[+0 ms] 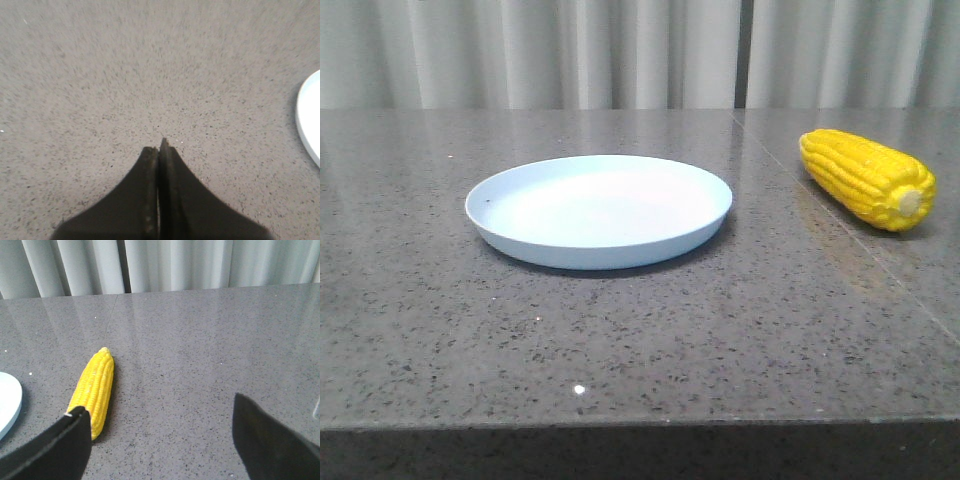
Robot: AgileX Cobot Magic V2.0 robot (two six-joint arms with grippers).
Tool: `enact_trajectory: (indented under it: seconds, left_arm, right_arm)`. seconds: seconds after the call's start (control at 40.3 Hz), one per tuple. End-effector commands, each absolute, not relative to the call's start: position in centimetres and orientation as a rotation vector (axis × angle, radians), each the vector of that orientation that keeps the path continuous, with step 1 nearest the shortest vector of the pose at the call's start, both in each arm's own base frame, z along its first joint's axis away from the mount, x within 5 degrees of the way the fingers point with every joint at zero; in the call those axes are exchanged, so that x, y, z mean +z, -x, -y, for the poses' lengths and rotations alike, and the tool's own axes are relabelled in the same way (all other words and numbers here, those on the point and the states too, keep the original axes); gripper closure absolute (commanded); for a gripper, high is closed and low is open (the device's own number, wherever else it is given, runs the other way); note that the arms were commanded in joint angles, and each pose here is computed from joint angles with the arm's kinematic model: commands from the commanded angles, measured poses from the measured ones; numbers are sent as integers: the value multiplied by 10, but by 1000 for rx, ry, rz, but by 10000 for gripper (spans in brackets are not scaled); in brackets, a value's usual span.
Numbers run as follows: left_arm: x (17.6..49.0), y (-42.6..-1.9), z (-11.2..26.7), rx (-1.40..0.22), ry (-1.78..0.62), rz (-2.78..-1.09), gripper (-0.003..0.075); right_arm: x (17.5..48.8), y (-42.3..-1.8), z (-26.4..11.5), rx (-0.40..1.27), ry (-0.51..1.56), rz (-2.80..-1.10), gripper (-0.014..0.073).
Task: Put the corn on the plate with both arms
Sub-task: 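Lift the left gripper away from the plate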
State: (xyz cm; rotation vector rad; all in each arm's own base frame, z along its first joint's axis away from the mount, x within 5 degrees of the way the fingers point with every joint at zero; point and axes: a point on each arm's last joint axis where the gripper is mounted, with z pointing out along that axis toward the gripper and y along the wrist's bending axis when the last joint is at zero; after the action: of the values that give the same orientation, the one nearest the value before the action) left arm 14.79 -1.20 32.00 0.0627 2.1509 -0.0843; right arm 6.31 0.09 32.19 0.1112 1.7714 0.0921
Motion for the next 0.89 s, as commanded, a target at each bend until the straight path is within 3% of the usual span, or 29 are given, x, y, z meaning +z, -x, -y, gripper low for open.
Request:
enact_trajectory:
  seconds: [0.0, 0.347, 0.869]
  left_arm:
    - [333, -120, 10, -65, -81, -1931, 741]
    - [315, -41, 5, -40, -92, -1631, 741]
    - [306, -37, 4, -41, -93, -1633, 741]
  right_arm:
    - [339, -65, 0, 82, -99, -1675, -6]
    - [339, -65, 0, 82, -99, -1675, -6]
    - [339, -65, 0, 82, -99, -1675, -6]
